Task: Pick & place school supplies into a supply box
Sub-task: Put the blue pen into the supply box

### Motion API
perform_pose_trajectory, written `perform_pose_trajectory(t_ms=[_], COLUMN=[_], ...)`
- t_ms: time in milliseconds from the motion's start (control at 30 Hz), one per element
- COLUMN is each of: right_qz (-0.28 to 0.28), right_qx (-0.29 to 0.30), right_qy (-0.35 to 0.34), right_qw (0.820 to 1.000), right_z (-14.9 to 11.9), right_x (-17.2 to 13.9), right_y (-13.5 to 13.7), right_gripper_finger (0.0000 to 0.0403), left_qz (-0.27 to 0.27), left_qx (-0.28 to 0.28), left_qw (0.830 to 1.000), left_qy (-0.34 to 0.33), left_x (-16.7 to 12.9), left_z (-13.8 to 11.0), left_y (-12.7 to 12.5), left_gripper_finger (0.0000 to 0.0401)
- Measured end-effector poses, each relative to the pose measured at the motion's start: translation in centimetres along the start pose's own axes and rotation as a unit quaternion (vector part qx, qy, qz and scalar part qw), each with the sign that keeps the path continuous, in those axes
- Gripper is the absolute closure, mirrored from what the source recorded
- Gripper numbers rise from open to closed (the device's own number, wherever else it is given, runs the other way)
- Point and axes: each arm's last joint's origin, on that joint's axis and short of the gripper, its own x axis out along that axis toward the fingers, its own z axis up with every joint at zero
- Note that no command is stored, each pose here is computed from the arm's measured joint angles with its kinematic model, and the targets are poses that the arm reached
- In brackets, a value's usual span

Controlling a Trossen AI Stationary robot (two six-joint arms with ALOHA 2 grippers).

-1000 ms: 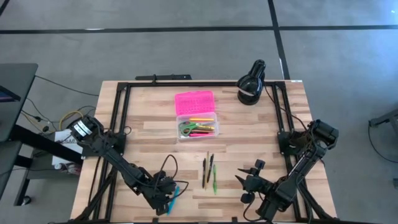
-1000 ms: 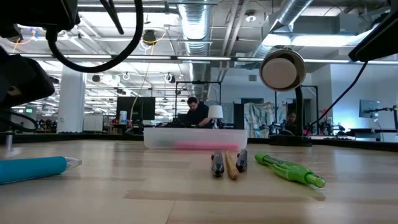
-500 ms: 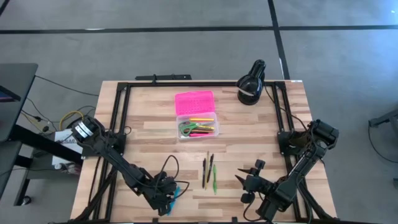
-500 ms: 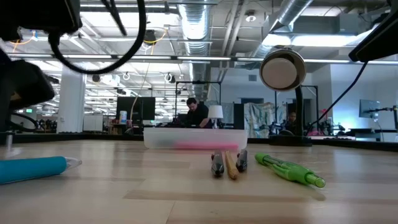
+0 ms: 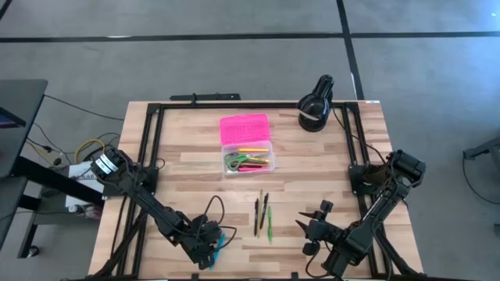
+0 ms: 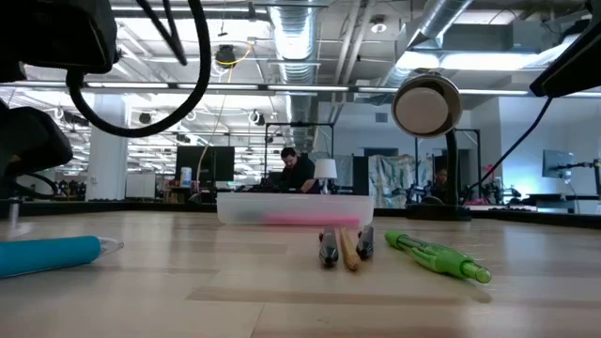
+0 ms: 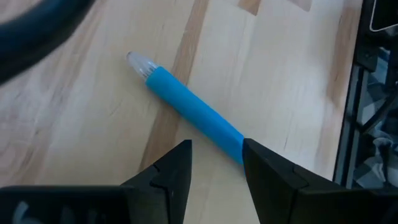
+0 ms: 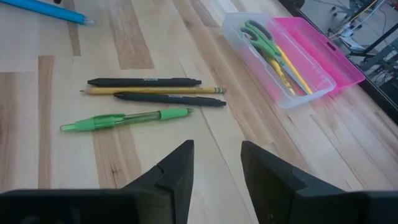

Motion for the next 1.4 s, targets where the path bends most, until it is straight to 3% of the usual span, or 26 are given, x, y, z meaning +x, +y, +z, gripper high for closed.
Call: perform_pose_trajectory(t_ms=[333,800,1200,1400], right_qz=[0.0,0.002,0.005,0.005], right_qx=[0.0,0.002,-0.001,-0.001], right_qy=[0.001,0.002,0.012,0.012], right_qw=[1.0,1.0,1.0,1.0], right_z=[0.0,0.0,-0.1,-0.1], right_x=[0.0,0.0,0.0,0.0], right_y=[0.0,0.0,0.0,0.0], right_gripper_finger=[0.0274,0.0274,0.0274,0.0274], left_qz=[-0.009,-0.016,0.003,0.019], left_qx=[-0.01,-0.022,-0.037,-0.019], left_qw=[1.0,1.0,0.999,0.999], left_qy=[0.0,0.014,0.019,0.036], left_x=[0.0,0.2,1.3,1.9], left_z=[0.1,1.0,0.8,1.3], left_y=[-0.2,0.3,0.5,-0.4], left_gripper_finger=[0.0257,0.0171,0.0191,0.0197])
